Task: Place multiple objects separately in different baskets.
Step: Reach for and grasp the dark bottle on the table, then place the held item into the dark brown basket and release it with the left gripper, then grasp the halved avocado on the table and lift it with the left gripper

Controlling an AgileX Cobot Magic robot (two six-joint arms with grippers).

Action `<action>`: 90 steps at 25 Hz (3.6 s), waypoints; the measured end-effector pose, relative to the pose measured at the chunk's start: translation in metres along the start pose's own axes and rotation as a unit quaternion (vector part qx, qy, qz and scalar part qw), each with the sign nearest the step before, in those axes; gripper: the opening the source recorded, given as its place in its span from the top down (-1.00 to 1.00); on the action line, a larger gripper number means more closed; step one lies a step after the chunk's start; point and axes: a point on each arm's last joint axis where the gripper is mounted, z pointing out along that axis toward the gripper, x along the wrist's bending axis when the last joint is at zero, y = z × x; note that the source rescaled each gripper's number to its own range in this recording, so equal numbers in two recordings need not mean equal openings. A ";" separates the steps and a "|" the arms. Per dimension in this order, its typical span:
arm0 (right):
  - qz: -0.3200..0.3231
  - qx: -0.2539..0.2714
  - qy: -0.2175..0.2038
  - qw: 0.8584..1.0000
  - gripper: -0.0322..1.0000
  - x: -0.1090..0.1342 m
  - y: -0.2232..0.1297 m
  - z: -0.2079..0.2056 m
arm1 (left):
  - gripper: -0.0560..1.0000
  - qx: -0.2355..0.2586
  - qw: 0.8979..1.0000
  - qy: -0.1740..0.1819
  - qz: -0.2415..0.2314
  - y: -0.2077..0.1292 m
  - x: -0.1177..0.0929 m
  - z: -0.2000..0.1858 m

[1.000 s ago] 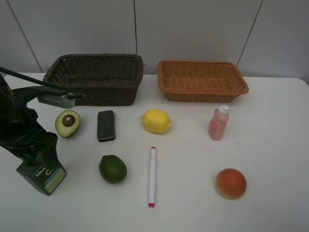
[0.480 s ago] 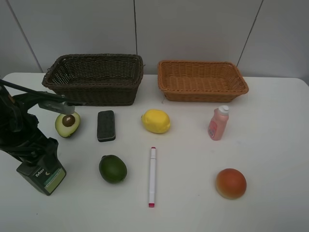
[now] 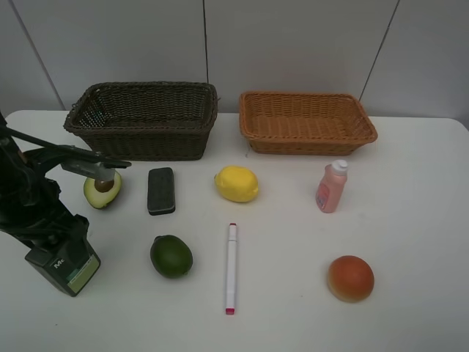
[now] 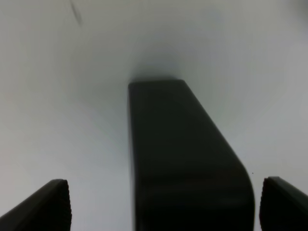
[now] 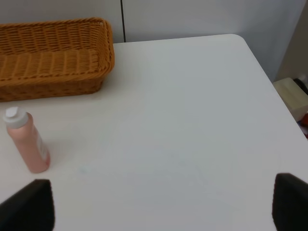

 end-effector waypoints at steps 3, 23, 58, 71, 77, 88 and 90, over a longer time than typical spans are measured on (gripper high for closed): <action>0.000 0.000 0.000 1.000 -0.99 0.000 0.000 0.000 | -1.00 0.005 1.000 -0.001 0.000 0.000 0.000 0.003; 0.000 0.000 0.000 1.000 -0.99 0.000 0.000 0.000 | 0.88 -0.012 0.999 -0.008 -0.043 0.015 -0.003 -0.050; 0.000 0.000 0.000 1.000 -0.99 0.000 0.000 0.000 | -0.43 -0.139 0.966 0.090 -0.197 0.247 0.117 -0.061; 0.000 0.000 0.000 1.000 -0.99 0.000 0.000 0.000 | -0.45 -0.207 0.957 0.028 -0.199 0.219 0.085 -0.142; 0.000 0.000 0.000 1.000 -0.99 0.000 0.000 0.000 | -0.45 -0.160 0.967 0.031 -0.195 0.123 0.054 -0.166; 0.000 0.000 0.000 1.000 -0.99 0.000 0.000 0.000 | -0.45 -0.080 0.977 0.047 -0.193 0.003 0.027 -0.101; 0.000 0.000 0.000 1.000 -0.99 0.000 0.000 0.000 | -0.45 -0.098 0.975 0.049 -0.192 0.004 0.028 -0.083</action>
